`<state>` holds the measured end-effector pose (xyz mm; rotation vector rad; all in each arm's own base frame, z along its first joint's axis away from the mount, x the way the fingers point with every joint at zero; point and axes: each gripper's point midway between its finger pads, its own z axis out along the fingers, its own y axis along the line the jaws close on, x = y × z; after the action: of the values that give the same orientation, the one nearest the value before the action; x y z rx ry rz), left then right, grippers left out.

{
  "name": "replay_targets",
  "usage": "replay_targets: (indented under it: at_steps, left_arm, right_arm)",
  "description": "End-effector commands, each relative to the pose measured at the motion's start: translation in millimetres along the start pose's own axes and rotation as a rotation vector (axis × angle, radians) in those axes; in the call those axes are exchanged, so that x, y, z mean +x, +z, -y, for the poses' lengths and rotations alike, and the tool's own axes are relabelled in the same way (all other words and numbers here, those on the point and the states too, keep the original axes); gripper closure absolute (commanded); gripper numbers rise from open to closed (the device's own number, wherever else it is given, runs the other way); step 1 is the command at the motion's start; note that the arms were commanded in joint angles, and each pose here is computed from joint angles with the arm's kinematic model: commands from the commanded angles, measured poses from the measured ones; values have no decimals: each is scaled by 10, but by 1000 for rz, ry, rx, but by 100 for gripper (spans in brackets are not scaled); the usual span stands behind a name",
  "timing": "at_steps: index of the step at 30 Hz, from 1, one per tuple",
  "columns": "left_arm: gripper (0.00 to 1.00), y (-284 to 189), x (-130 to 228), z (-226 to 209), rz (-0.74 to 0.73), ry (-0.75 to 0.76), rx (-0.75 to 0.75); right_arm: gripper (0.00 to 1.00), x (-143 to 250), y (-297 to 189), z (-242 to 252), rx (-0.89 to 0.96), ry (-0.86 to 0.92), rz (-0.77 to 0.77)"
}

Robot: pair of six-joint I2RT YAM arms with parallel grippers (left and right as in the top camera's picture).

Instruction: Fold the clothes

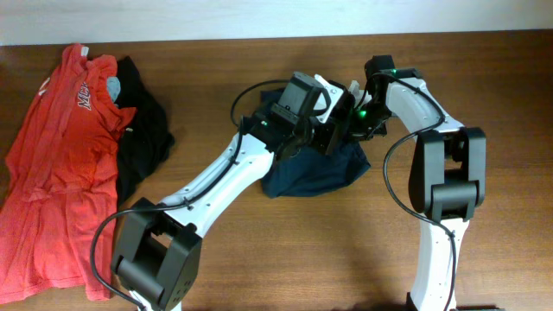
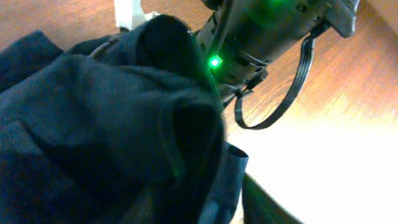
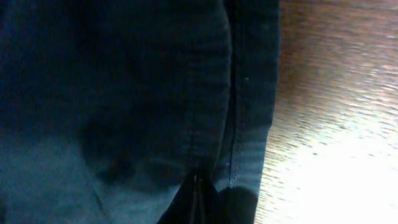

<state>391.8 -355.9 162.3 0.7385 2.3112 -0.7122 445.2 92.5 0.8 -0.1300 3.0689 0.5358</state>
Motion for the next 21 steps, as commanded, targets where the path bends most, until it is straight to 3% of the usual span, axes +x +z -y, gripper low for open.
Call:
replay_targets:
  at_steps: [1,3,10,14,17,21]
  left_arm:
    - [34,10,-63,-24,14,6,-18]
    - [23,10,-63,-25,14,6,-18]
    - [21,9,-63,-22,14,6,-18]
    - [14,8,-86,-7,23,9,-10]
    - [1,-8,-146,9,45,16,-5]
    - [1,-105,-325,69,88,28,5]
  right_arm:
    - [96,201,377,28,-27,17,-97]
    - [96,194,370,22,-31,18,-95]
    - [96,-54,-69,113,-52,53,-20]
    - [96,-262,-553,273,-48,94,52]
    - [96,-372,-871,383,-58,122,105]
    - [96,-447,-1210,521,-75,157,162]
